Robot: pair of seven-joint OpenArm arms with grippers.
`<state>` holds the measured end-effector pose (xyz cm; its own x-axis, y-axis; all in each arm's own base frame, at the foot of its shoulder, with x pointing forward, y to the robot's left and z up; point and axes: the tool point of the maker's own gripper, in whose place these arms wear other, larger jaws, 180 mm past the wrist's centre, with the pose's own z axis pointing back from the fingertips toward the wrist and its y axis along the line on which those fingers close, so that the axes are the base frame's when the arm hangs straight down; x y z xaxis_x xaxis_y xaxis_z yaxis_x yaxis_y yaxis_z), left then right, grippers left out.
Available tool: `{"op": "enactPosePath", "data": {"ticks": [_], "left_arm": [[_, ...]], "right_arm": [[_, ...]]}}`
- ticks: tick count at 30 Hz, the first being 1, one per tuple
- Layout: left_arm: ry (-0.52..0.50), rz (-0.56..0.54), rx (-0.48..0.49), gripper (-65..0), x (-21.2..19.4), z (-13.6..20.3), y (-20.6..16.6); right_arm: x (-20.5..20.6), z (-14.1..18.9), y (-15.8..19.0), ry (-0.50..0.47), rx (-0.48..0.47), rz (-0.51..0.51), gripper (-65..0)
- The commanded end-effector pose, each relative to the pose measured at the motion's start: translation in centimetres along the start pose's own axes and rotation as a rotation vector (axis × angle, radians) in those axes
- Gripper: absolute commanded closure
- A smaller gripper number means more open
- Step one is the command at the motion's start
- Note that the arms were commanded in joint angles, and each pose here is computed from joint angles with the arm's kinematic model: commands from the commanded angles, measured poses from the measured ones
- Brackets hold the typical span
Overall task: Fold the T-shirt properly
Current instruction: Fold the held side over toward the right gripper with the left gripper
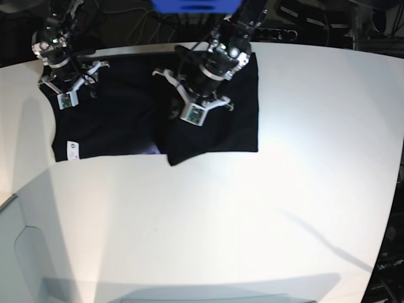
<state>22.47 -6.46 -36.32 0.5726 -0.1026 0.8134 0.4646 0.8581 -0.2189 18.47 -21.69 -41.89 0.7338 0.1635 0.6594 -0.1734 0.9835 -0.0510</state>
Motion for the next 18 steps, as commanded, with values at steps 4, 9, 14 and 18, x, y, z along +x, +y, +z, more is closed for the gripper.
{"op": "enactPosePath", "data": {"ticks": [4, 9, 14, 18], "left_arm": [[-0.038, -0.021, -0.083, 0.0, 1.2, -0.8, -3.0], [-0.03, -0.03, -0.092, 0.0, 1.1, -1.3, -3.2], [-0.044, -0.041, -0.089, 0.0, 1.8, -1.5, -3.0], [-0.041, -0.045, -0.095, -7.6, 1.9, -1.5, -3.2]], "right_arm": [[-0.2, 0.2, -0.2, 0.015, 0.0, 0.023, -36.6], [-0.2, 0.2, -0.2, 0.015, 0.0, 0.023, -36.6], [-0.2, 0.2, -0.2, 0.015, 0.0, 0.023, -36.6], [-0.2, 0.2, -0.2, 0.015, 0.0, 0.023, -36.6]]}}
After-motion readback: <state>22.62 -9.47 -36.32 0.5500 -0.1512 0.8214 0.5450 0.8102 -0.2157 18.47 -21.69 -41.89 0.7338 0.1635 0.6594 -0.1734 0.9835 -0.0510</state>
